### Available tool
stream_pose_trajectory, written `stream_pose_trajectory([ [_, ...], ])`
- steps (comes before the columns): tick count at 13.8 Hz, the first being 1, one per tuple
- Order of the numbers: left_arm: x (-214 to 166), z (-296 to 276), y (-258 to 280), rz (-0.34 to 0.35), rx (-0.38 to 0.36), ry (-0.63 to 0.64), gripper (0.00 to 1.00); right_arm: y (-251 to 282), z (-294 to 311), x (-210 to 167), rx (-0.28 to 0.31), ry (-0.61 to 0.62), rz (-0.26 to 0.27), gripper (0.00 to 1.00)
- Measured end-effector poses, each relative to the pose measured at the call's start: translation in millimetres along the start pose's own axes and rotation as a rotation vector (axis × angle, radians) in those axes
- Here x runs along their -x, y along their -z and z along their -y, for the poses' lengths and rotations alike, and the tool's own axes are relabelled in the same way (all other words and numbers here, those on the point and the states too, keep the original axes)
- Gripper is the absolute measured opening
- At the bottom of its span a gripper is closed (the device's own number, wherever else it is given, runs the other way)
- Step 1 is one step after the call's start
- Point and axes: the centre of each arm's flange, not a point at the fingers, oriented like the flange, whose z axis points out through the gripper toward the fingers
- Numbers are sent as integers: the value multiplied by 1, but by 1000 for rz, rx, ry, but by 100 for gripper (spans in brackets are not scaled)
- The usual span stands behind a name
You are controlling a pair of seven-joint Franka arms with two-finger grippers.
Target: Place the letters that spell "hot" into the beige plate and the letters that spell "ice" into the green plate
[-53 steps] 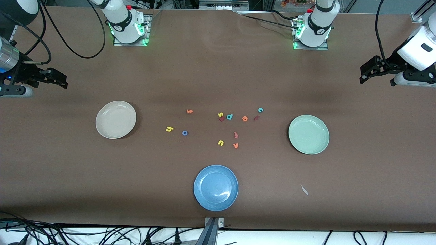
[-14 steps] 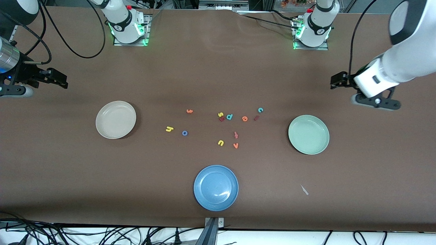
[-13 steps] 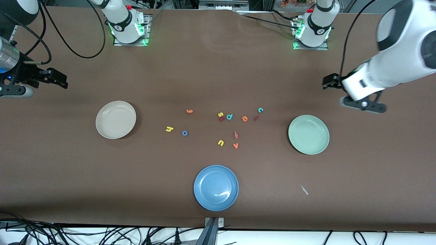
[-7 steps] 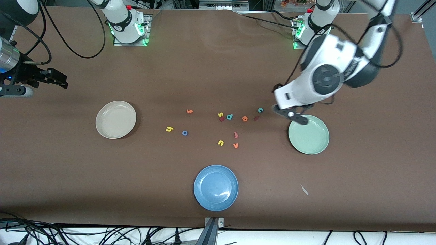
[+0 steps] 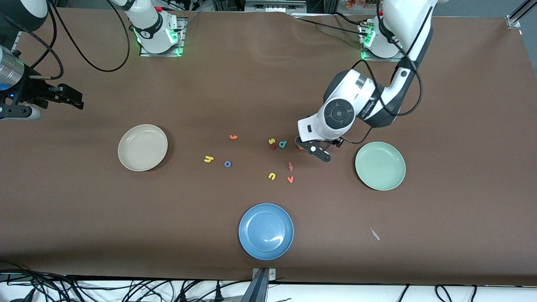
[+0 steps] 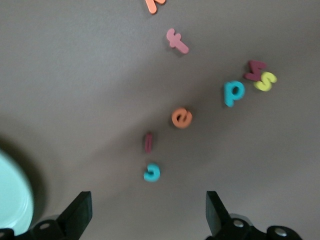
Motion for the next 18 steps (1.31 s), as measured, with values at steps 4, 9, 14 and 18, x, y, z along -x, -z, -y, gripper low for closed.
stream_pose_trajectory([
  [4,11,9,-61,13,-1,-74,98,0,0,0,0,0,0,100],
  [9,42,8,-91,21,-10,-127,94,0,0,0,0,0,0,100],
  [14,54,2,-100,-17,-45,-171,59,0,-1,0,0,-1,0,100],
  [18,51,-5,-100,-54,-45,-185,59,0,-1,0,0,-1,0,100],
])
